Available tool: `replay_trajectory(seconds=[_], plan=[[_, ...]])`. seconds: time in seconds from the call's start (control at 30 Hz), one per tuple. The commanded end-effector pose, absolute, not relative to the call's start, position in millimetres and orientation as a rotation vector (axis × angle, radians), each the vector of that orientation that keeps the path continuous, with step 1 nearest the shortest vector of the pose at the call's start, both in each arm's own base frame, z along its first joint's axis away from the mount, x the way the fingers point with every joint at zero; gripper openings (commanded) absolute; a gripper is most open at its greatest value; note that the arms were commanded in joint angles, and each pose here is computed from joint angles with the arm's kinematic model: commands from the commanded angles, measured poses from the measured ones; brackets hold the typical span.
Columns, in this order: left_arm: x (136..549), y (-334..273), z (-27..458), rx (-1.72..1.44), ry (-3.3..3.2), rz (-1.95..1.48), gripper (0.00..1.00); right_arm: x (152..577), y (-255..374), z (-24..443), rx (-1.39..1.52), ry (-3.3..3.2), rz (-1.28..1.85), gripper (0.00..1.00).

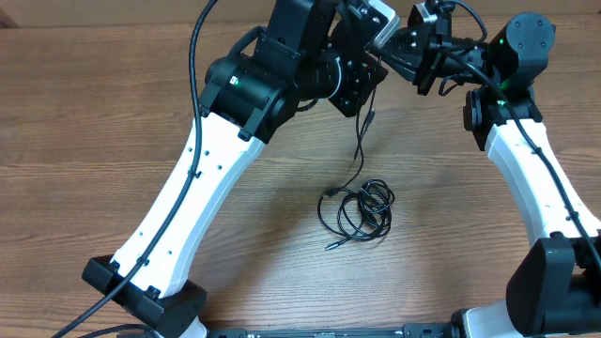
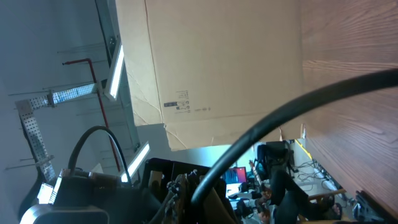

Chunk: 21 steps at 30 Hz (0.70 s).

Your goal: Untangle cables

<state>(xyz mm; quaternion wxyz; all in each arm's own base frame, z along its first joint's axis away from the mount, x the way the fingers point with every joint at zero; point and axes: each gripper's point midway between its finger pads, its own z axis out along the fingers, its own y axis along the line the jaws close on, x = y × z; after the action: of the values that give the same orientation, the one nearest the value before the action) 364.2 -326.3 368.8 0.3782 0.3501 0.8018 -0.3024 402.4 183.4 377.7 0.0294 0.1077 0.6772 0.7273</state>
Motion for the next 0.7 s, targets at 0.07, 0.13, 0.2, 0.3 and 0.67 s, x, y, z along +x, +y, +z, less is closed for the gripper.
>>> replay_trajectory(seconds=[0.07,0.13,0.2,0.3,0.67], plan=[[364.2,-331.8,369.9,0.901,2.04,-0.804,0.04,392.3,185.5,394.9,0.261,2.071,2.235,0.04],[364.7,-331.8,370.4,0.9,2.038,-0.802,0.04,392.3,185.5,394.9,0.261,2.071,2.235,0.04],[365.3,-332.1,371.3,0.899,2.032,-0.802,0.04,392.0,185.6,394.8,0.26,2.072,2.235,0.04],[366.2,-332.8,373.3,0.898,2.022,-0.803,0.04,390.3,185.9,394.3,0.249,2.081,2.237,0.04],[363.7,-326.3,412.1,0.876,1.921,-0.796,0.04,392.2,180.0,394.1,0.249,2.074,2.225,0.3]])
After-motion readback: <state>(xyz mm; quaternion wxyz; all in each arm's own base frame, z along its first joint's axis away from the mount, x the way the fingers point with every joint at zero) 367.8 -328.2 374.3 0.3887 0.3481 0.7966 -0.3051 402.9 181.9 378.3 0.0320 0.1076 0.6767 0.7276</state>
